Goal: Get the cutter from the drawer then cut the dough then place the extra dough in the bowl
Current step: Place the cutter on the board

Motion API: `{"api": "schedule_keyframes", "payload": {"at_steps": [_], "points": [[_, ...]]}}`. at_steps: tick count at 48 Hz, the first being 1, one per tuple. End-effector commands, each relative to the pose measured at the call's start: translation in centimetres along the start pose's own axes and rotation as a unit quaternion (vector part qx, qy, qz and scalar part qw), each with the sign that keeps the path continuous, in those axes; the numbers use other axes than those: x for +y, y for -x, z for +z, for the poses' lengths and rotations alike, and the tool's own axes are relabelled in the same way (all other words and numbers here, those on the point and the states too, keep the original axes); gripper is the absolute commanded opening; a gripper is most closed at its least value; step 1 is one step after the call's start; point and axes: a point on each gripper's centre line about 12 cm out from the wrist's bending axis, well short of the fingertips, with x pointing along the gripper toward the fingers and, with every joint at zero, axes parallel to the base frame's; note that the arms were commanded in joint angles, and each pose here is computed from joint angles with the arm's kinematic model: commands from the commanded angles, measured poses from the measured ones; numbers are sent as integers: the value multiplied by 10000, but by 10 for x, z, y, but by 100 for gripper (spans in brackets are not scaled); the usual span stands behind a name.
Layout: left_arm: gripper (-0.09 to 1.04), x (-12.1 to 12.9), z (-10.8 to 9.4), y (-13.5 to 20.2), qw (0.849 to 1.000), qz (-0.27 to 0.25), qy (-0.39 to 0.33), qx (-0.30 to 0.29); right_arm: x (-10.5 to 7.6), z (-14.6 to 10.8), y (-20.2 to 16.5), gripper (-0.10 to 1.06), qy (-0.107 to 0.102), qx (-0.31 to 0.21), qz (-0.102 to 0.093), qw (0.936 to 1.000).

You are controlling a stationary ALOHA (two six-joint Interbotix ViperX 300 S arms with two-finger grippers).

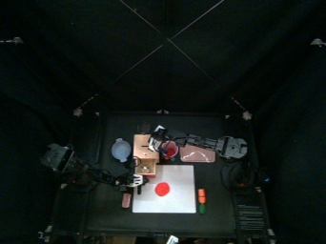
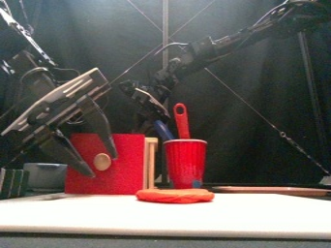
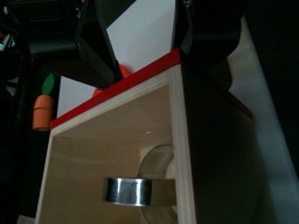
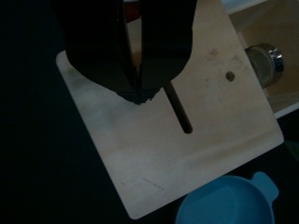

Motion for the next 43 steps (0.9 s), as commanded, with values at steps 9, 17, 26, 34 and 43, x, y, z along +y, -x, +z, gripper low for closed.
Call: {"api": "schedule_keyframes", "payload": {"at_steps": [9,17,26,34,43], "points": [[80,-24,2,25,9976,-635,-242,114,7,19,21,5,51,-310,55,9995],[79,-26,8,45,9924,-1031,-654,149,17,30,33,5,149,-511,105,9985],[79,-26,18,76,9773,-1676,-1294,105,34,39,55,5,311,-745,232,9965],[79,-15,29,95,9593,-2100,-1887,-2,63,32,74,6,547,-809,423,9943],[79,2,41,102,9478,-2235,-2268,-164,98,11,87,10,820,-757,666,9915]]}}
